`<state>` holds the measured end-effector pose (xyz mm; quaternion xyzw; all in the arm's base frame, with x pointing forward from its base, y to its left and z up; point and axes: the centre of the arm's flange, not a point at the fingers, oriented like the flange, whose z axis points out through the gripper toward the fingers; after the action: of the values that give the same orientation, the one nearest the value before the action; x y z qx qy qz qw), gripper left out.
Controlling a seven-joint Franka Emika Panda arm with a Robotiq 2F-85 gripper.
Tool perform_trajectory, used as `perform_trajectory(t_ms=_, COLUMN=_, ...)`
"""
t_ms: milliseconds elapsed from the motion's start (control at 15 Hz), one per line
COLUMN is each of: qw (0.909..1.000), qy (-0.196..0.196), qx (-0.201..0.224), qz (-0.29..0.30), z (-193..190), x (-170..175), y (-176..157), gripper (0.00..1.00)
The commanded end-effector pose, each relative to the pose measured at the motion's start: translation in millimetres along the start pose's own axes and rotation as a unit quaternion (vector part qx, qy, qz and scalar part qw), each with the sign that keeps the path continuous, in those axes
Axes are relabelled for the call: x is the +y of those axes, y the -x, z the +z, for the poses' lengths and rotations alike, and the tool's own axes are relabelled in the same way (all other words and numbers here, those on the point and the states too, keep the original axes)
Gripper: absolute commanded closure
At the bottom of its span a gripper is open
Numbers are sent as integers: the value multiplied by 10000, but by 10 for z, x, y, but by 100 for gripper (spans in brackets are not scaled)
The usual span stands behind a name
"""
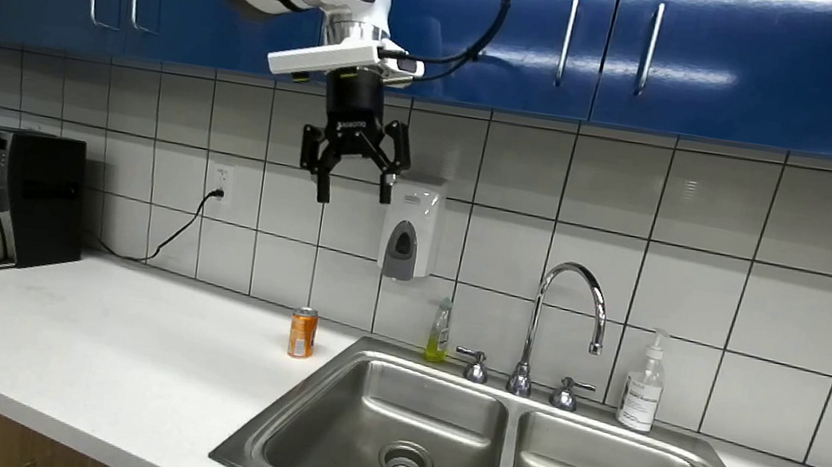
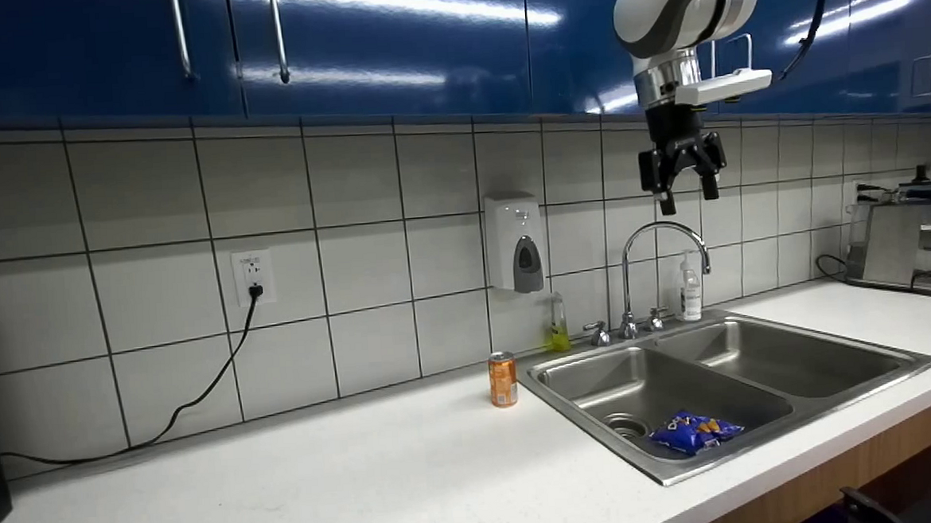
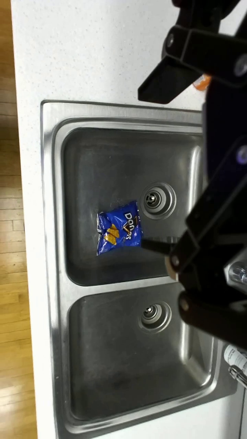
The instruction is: Remove the blue Doritos from the sink and put it on the counter
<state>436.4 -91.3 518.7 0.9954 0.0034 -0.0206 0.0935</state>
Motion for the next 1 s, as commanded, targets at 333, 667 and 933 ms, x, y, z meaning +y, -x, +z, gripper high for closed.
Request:
perform_trajectory(t_ms=333, qw=9986, qy=-51, qx=-248, qz=458, z=286, x=341, y=205, gripper=0)
perform_trajectory(t_ms=667, qw=9973, qy=-42, qx=-355, qz=634, z=574, x=280, y=91, gripper=0)
perform_trajectory(t_ms=933, qw=9961, qy=-70, qx=-394, qz=781, z=754, x=264, y=25, gripper=0)
